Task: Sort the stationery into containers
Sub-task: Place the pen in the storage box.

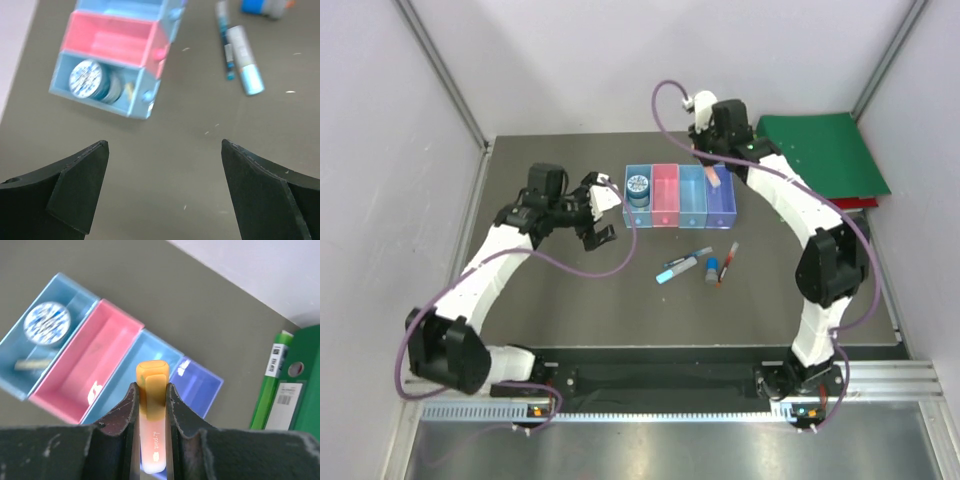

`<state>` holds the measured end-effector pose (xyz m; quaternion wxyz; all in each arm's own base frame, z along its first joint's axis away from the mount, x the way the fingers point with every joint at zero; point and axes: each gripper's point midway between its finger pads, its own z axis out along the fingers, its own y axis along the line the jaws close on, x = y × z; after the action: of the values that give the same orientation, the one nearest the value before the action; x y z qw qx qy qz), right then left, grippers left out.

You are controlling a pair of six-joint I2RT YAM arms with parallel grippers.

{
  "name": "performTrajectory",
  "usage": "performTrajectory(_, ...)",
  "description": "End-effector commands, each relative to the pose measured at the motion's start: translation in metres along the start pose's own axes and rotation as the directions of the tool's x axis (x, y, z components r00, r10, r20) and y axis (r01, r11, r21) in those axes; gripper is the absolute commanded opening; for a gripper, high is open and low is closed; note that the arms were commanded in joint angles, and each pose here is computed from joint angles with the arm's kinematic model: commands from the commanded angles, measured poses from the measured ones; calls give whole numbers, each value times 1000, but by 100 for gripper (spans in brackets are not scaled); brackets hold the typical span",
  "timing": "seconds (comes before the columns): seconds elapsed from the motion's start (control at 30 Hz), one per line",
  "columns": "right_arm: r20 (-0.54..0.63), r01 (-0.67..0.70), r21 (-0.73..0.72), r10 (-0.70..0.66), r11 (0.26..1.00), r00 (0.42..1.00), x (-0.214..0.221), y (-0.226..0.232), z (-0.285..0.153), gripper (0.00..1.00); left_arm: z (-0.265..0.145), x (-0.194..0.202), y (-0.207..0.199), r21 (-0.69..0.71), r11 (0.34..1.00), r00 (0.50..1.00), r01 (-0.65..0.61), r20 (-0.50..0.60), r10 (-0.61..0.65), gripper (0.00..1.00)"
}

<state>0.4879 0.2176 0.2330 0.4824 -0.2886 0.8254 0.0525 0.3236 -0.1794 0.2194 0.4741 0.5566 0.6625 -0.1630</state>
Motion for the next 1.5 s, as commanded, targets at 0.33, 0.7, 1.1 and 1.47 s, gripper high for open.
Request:
performTrajectory(0.33, -36, -308, 95, 313, 947, 949, 45, -68, 69, 0, 76, -27, -71, 421, 875, 968, -237, 180, 175, 99)
performTrajectory(0.7, -146, -353, 84, 362, 932, 921, 95, -52, 83, 2, 105, -23, -86, 473, 857, 975, -205, 171, 139, 99)
performTrajectory(1.1, -175, -307, 81, 316, 948, 932, 108, -50, 77, 34, 139, 12, -128, 562, 826, 999, -41, 25, 33, 89)
performTrajectory(1.47, -54, -244, 109, 250, 964, 967, 58, -73, 51, 62, 147, 21, -153, 579, 815, 999, 38, -50, -12, 79)
